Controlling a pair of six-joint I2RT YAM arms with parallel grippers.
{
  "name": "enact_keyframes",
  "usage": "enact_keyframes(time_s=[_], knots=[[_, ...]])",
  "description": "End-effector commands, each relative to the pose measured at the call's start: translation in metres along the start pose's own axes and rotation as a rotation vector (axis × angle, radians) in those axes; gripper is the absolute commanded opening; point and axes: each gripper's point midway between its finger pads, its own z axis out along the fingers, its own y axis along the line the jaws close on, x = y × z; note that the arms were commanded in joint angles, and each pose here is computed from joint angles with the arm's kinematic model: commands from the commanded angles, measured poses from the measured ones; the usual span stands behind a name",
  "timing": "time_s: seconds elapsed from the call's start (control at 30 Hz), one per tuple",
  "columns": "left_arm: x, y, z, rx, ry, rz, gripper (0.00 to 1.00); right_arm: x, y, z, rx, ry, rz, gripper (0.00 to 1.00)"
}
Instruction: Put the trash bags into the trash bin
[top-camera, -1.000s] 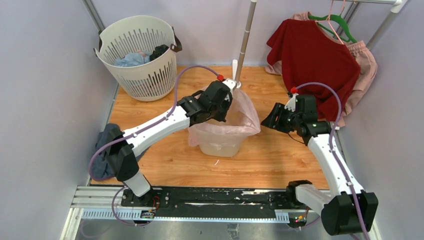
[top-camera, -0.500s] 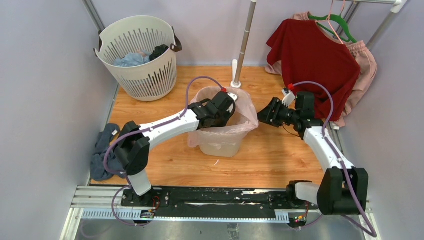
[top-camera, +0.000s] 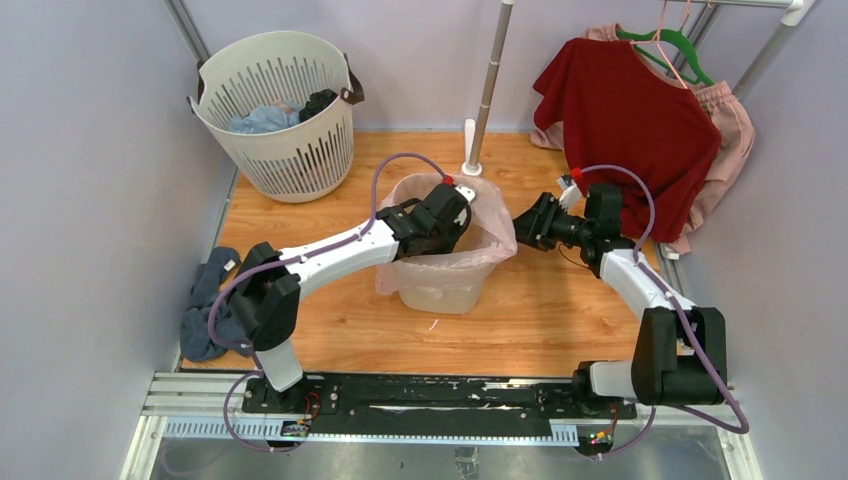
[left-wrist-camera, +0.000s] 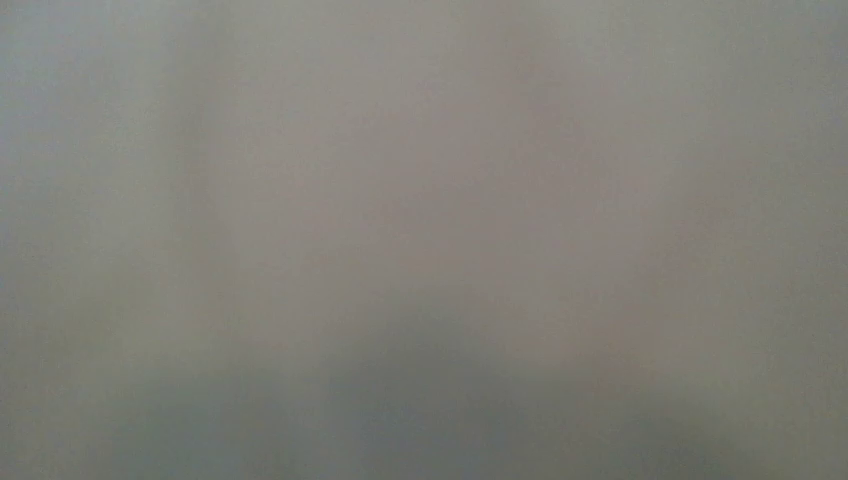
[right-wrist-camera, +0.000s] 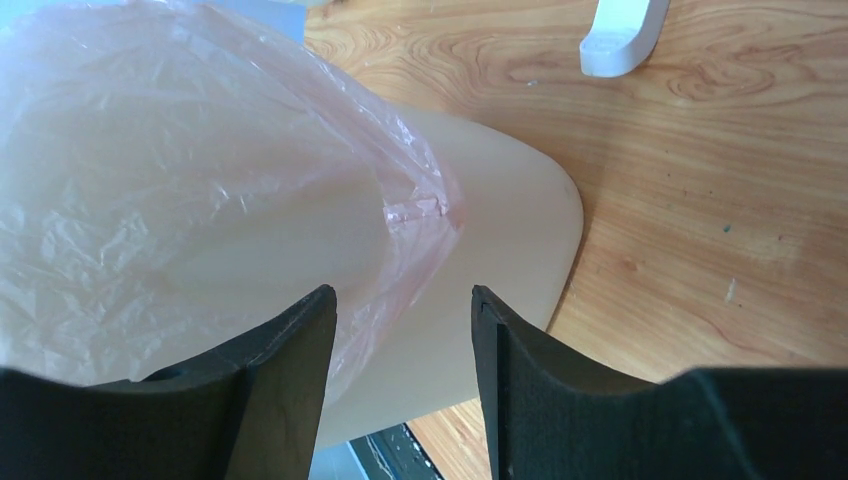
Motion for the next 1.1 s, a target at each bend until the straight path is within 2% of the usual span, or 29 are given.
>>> enact_keyframes(time_s=[0.0,0.4,0.47,0.6,0.7,0.8,0.9,1.07], knots=[[0.006,-0.006,0.005,0.018,0.008,0.004,0.0,-0.019,0.006,0.002,-0.031,-0.037,-0.004,0.57],[-0.001,-0.007,-0.001,0.026,-0.012,0.0,0.0,-0.012,-0.008,0.021,0.002,0.035,0.04,0.54],[-0.001,-0.008,-0.002,0.028,-0.012,-0.002,0.0,-0.012,-0.007,0.026,-0.006,0.039,0.037,0.49],[-0.002,-0.008,-0.002,0.031,-0.016,-0.006,0.0,-0.008,-0.003,0.033,-0.026,0.051,0.04,0.3],[-0.001,-0.009,-0.001,0.034,-0.016,-0.008,0.0,-0.001,-0.001,0.036,-0.022,0.064,0.028,0.26],[-0.002,-0.009,-0.001,0.037,-0.021,-0.009,0.0,0.006,-0.004,0.038,-0.013,0.074,0.034,0.16],[-0.003,-0.009,-0.002,0.038,-0.026,-0.011,0.0,0.016,-0.01,0.038,0.0,0.086,0.048,0.0],[-0.007,-0.01,-0.006,0.041,-0.039,-0.014,0.0,0.036,-0.02,0.031,0.038,0.102,0.045,0.0]])
